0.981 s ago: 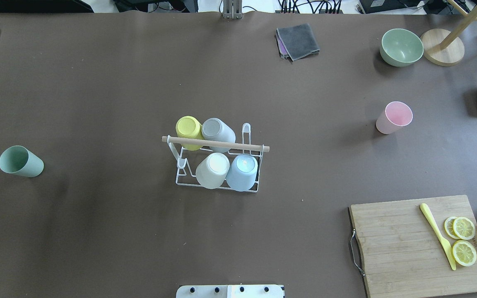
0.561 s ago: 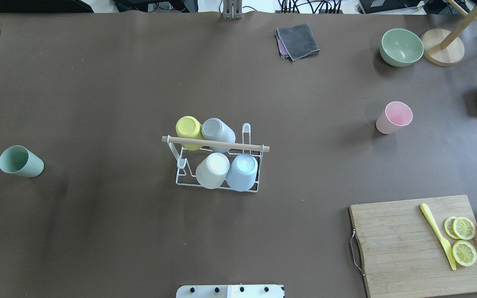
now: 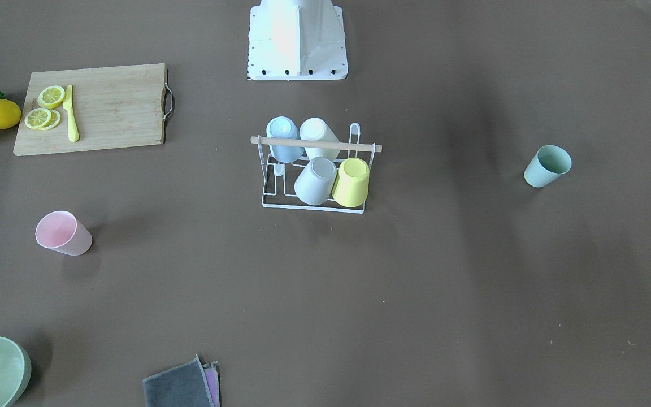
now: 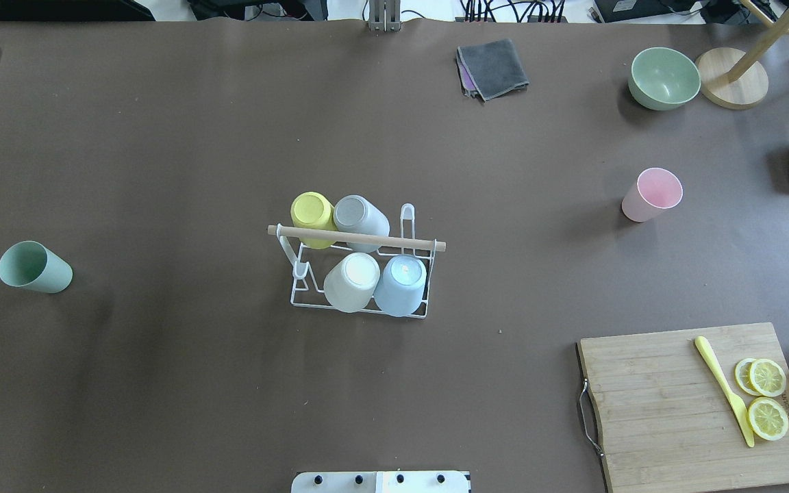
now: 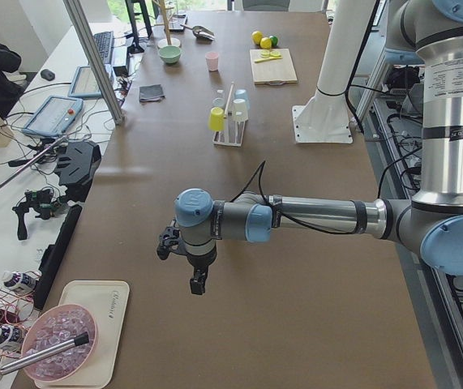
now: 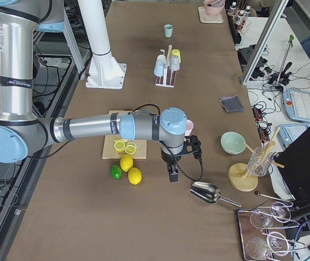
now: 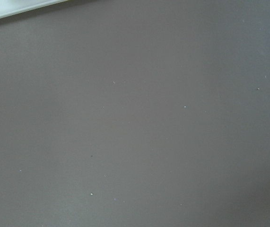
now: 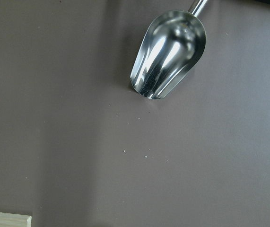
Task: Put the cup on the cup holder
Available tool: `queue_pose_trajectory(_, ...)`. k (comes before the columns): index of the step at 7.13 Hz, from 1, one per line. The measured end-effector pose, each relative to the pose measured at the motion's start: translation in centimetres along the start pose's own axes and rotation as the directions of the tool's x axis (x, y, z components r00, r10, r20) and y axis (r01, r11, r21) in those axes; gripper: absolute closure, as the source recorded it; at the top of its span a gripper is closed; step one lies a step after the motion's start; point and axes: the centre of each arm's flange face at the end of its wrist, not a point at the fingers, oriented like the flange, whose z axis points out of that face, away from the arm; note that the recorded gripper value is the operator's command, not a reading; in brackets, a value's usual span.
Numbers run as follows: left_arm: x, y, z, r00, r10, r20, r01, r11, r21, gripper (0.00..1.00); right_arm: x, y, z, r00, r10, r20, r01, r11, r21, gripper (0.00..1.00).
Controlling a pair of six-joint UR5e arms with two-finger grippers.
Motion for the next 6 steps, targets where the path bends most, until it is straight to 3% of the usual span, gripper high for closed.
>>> queue_pose_trajectory(4,0.0,0.1,0.1,1.000,0.000,0.000,0.000,1.000,-0.001,0.02,-2.8,-1.9,-0.2,0.986,-0.169,-0.007,0.169,0.986,-0.005,0.00)
queue_pose_trajectory(6,0.0,0.1,0.1,1.000,-0.001,0.000,0.000,1.000,-0.001,0.02,-6.7,-6.0,-1.9,0.972,-0.230,-0.043,0.229,0.973,-0.022,0.00)
